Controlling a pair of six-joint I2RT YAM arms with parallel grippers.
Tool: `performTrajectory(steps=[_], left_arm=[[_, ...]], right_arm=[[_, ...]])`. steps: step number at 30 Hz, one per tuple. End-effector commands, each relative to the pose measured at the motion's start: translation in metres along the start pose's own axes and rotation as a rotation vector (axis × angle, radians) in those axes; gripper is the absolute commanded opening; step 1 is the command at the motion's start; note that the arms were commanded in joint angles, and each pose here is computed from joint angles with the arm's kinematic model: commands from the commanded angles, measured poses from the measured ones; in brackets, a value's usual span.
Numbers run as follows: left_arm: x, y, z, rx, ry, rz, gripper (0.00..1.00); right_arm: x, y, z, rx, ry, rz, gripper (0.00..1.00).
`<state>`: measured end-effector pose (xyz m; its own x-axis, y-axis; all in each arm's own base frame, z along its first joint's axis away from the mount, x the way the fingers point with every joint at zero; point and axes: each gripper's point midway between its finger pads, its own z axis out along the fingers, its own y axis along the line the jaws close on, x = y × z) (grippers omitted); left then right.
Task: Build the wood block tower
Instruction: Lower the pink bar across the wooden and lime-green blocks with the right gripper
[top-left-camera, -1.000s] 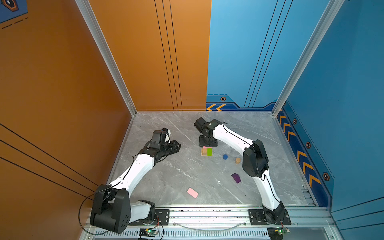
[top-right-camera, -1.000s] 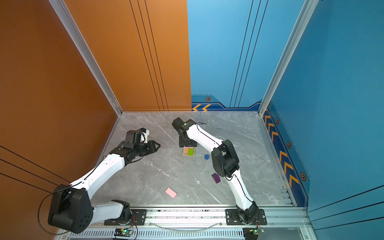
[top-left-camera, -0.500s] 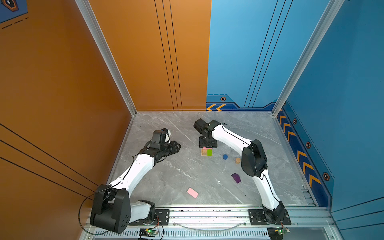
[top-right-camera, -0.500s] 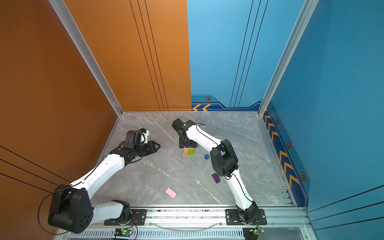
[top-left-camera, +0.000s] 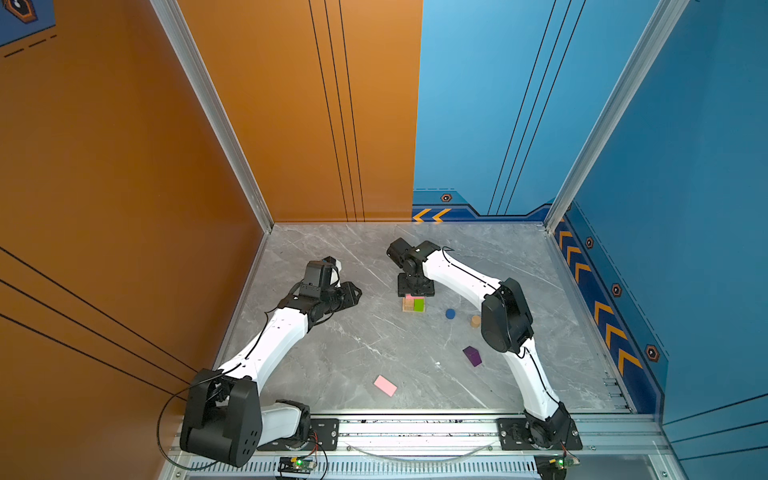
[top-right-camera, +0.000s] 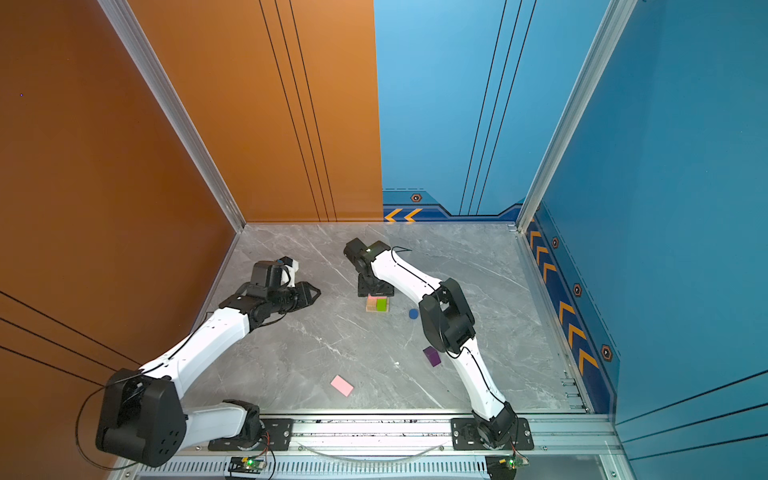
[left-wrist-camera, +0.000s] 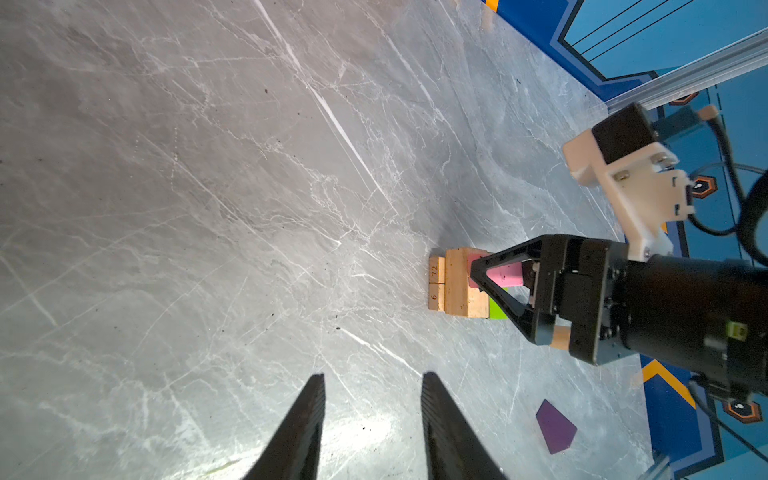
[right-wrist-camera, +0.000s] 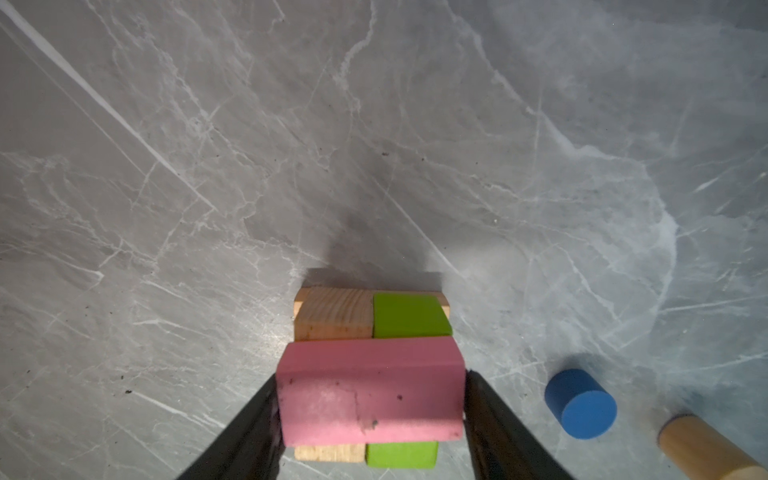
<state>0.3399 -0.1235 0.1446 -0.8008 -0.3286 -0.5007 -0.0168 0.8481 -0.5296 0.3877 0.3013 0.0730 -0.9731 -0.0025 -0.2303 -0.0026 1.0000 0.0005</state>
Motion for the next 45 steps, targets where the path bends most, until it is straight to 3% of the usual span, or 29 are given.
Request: performTrajectory(steps=[1,45], left_arm=[[-0.003,-0.001,-0.006,0.001,-0.006,0.016,0.41],[-0.003,-0.001,-0.008,-0.007,-0.011,0.028,0.41]], right_arm=[[-0.002,-0.007,0.004,0.040,0.005,0.021,0.68],[0.001,-0.009,0.015,0.059,0.018,0.077,0.67]])
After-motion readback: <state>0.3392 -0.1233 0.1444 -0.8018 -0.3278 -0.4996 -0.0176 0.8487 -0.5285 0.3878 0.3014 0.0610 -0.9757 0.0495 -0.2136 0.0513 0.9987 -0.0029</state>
